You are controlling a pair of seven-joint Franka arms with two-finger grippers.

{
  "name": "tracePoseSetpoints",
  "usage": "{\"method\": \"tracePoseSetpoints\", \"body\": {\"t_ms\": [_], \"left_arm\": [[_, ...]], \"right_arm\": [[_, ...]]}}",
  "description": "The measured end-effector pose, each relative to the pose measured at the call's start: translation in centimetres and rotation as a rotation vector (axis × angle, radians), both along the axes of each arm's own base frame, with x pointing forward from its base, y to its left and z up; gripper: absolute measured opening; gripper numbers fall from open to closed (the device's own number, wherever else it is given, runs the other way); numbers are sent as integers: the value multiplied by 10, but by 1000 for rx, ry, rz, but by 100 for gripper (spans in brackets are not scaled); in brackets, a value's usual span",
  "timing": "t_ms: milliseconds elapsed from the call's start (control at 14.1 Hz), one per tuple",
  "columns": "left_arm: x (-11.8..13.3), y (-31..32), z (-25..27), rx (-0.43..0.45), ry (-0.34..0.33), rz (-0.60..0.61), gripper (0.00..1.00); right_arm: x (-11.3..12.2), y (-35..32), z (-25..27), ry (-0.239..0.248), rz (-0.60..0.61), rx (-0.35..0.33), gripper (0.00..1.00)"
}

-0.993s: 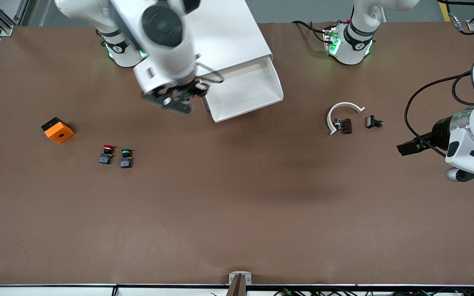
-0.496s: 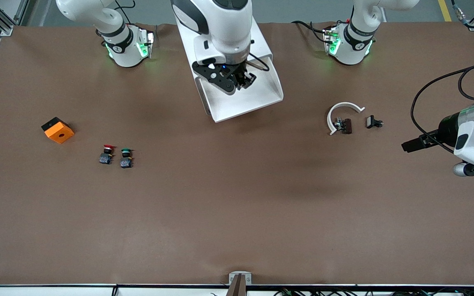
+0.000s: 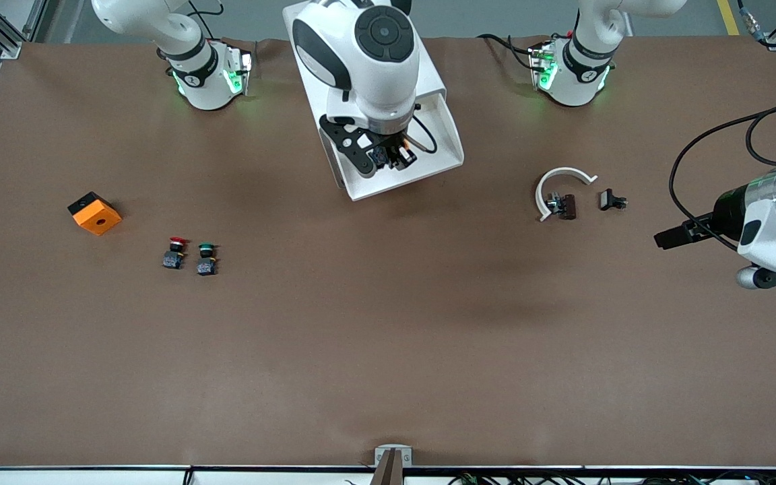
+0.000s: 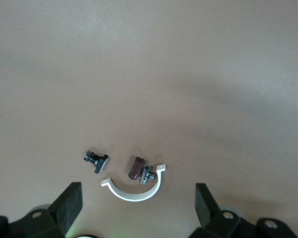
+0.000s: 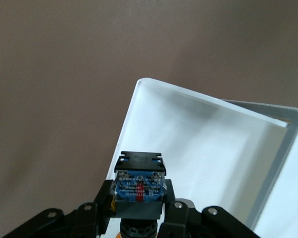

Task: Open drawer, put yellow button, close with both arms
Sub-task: 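Lower the yellow button into the drawer and open the right gripper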

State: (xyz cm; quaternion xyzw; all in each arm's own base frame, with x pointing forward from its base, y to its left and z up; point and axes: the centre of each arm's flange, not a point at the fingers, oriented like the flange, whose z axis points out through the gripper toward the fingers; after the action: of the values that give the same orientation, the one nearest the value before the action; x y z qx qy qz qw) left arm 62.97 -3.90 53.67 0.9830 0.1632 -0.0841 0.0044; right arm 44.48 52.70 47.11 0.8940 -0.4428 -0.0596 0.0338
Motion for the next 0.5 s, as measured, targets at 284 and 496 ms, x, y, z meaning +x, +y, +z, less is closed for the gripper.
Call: {"method": "tracePoseSetpoints", "body": {"t_ms": [284, 496], "left_arm": [[0, -2, -1, 0, 3, -3, 100], [0, -3, -2, -1, 3, -5, 100]], "right_arm": [[-3, -1, -31, 24, -14, -31, 44], [-8, -2, -48, 46, -11, -52, 44]]}}
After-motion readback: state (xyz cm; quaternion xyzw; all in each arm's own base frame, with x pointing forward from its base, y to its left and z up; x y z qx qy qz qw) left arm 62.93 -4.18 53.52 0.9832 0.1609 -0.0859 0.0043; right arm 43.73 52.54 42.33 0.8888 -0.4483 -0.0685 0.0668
